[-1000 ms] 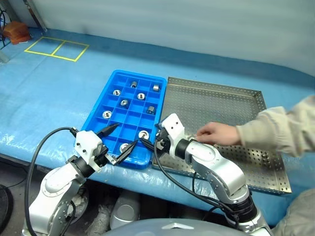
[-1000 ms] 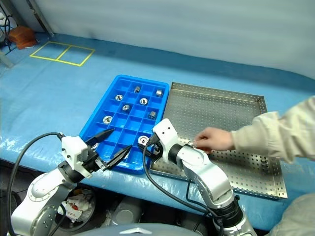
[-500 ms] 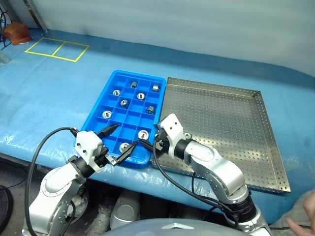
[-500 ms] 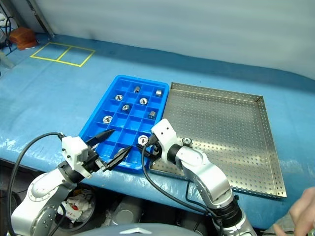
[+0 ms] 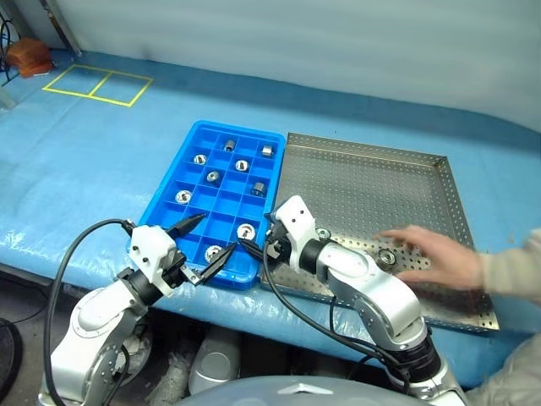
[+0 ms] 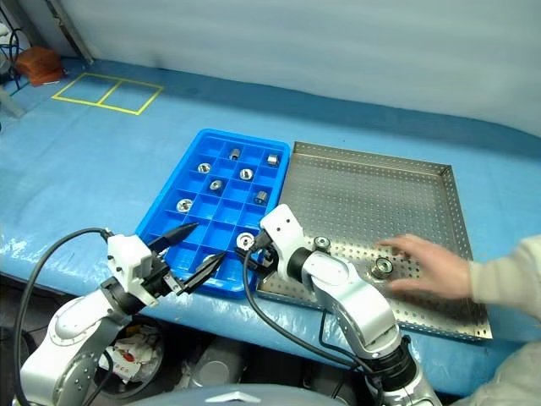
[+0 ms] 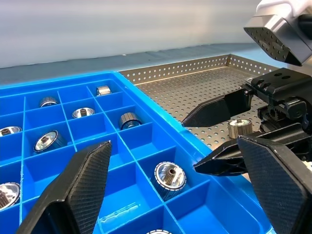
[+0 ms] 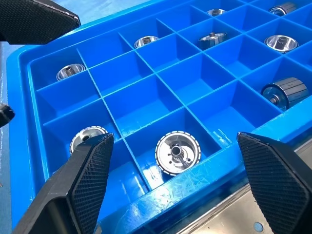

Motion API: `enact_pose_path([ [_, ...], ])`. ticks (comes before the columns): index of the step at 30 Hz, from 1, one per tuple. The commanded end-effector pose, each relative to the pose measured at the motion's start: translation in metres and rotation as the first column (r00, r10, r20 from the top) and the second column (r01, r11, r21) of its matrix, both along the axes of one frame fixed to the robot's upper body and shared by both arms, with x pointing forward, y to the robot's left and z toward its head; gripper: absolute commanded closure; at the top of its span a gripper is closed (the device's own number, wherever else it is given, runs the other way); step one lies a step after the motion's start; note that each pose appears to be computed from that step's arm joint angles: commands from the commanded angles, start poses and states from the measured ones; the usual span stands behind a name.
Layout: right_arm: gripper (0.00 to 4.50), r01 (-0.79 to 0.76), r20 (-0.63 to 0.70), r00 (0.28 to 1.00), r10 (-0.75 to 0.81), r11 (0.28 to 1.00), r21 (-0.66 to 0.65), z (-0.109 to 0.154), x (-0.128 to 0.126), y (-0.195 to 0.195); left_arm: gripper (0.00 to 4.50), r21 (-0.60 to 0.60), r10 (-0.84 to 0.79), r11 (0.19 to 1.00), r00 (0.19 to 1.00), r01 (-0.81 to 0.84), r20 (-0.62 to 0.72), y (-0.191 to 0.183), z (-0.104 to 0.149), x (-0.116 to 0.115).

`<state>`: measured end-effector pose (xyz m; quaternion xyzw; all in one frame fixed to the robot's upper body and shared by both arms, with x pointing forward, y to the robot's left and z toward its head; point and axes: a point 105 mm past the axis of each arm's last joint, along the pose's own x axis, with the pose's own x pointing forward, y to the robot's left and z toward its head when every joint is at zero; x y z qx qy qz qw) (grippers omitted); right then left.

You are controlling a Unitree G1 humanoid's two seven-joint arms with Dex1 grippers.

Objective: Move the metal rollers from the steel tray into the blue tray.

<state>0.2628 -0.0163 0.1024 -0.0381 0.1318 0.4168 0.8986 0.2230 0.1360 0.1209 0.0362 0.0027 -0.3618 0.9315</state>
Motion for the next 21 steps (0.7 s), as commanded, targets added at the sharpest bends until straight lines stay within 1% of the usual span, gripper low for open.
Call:
enact_pose_path([
  [1,0.24,-0.008,0.065,0.998,0.007,1.0,0.028,0.016,0.0,0.002,0.0,-0.001,-0.021,1.0,1.0,0.021,0.017,-0.003,0.004,-0.001],
  [9,0.24,-0.013,0.07,0.997,0.011,1.0,0.027,0.016,-0.001,0.002,0.0,0.002,-0.027,1.0,0.999,0.027,0.021,-0.003,0.006,-0.002],
  [12,0.24,-0.004,0.107,0.994,-0.001,0.999,0.049,0.028,0.001,0.001,0.0,0.014,-0.031,0.999,0.998,0.03,0.053,-0.002,0.012,0.0],
  [14,0.24,0.022,0.142,0.989,-0.032,0.997,0.069,0.039,0.004,-0.004,0.0,0.006,-0.039,0.999,0.994,0.038,0.099,-0.005,0.024,0.004],
  [17,0.24,0.081,0.172,0.981,-0.094,0.994,0.078,0.048,0.009,-0.016,0.0,0.008,-0.063,0.998,0.989,0.062,0.136,-0.01,0.033,0.008],
  [21,0.24,0.206,0.178,0.96,-0.216,0.976,0.077,0.05,0.015,-0.042,0.0,0.005,-0.111,0.994,0.983,0.111,0.149,-0.021,0.036,0.01],
])
